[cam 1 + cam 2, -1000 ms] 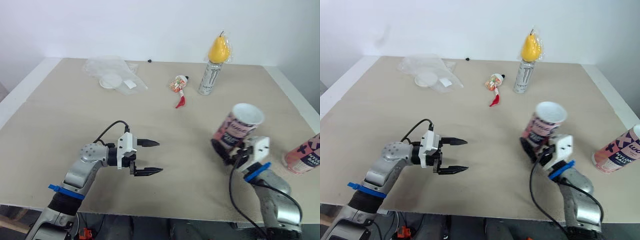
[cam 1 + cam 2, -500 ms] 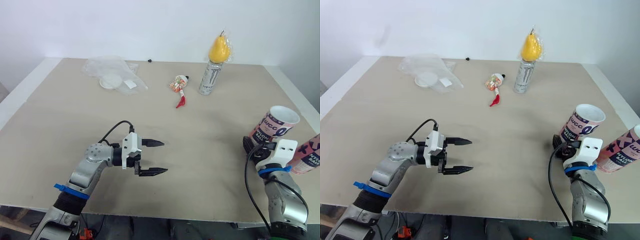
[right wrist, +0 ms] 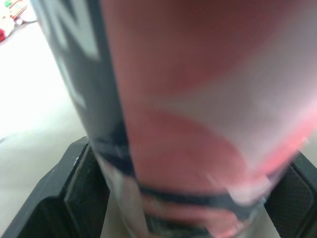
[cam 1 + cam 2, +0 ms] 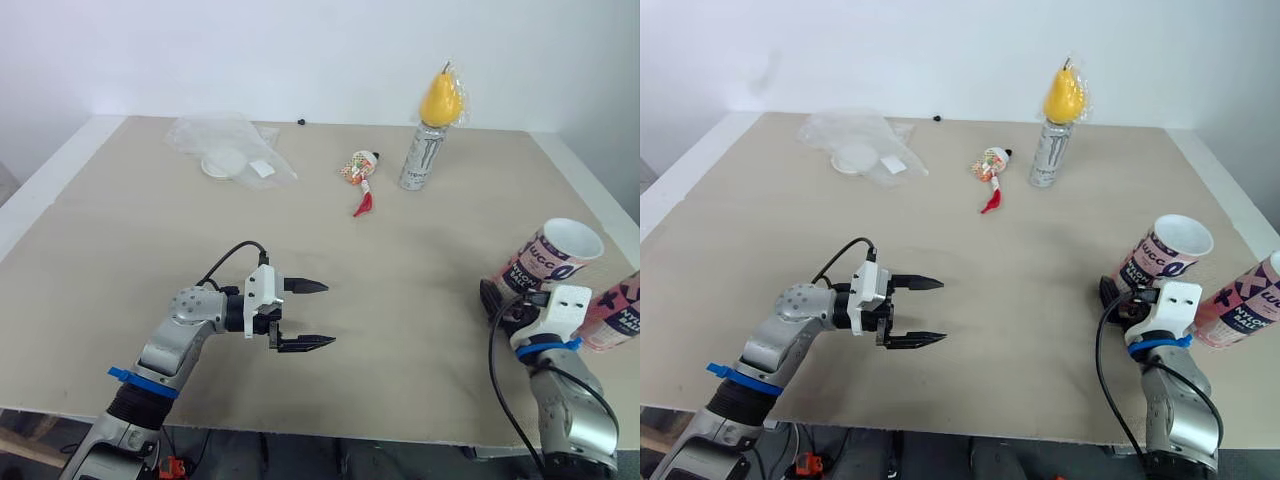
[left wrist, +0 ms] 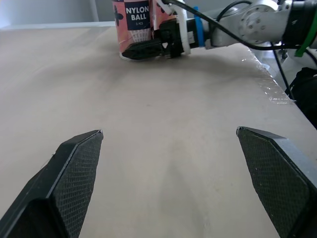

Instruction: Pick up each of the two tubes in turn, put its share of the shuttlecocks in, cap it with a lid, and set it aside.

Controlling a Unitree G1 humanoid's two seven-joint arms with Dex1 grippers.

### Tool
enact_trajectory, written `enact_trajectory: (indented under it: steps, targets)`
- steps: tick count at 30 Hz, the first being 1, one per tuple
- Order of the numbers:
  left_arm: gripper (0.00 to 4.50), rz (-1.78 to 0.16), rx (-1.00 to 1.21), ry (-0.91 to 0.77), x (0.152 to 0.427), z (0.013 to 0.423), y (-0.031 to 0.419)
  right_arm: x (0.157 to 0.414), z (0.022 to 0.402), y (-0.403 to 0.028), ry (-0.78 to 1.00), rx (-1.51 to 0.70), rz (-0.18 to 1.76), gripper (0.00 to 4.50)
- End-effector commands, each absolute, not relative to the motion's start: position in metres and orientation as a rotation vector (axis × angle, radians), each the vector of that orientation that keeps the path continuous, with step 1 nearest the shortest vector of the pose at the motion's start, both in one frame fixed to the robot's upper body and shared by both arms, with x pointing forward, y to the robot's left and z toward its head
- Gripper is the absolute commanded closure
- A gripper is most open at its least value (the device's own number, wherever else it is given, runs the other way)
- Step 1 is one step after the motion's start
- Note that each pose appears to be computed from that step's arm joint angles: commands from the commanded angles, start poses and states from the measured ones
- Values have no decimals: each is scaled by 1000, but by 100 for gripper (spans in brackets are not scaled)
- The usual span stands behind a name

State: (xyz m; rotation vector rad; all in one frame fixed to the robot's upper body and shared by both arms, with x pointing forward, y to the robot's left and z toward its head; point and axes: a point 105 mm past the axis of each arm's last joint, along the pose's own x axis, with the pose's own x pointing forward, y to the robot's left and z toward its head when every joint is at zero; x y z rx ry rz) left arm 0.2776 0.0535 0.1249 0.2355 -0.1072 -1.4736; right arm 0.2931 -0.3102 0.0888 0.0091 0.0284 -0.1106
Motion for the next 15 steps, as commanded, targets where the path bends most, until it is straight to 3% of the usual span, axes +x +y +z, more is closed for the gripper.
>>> enact_trajectory:
  steps: [1, 11, 15]
  targets:
    - [0, -1464, 254, -160, 280, 135, 53, 286, 98, -307, 7, 2, -98, 5]
    - [0, -1450, 256, -144, 283, 133, 54, 243, 102, -296, 32, -32, -84, 5]
    - [0, -1414, 271, -117, 290, 129, 58, 237, 111, -275, 7, -94, 78, 5]
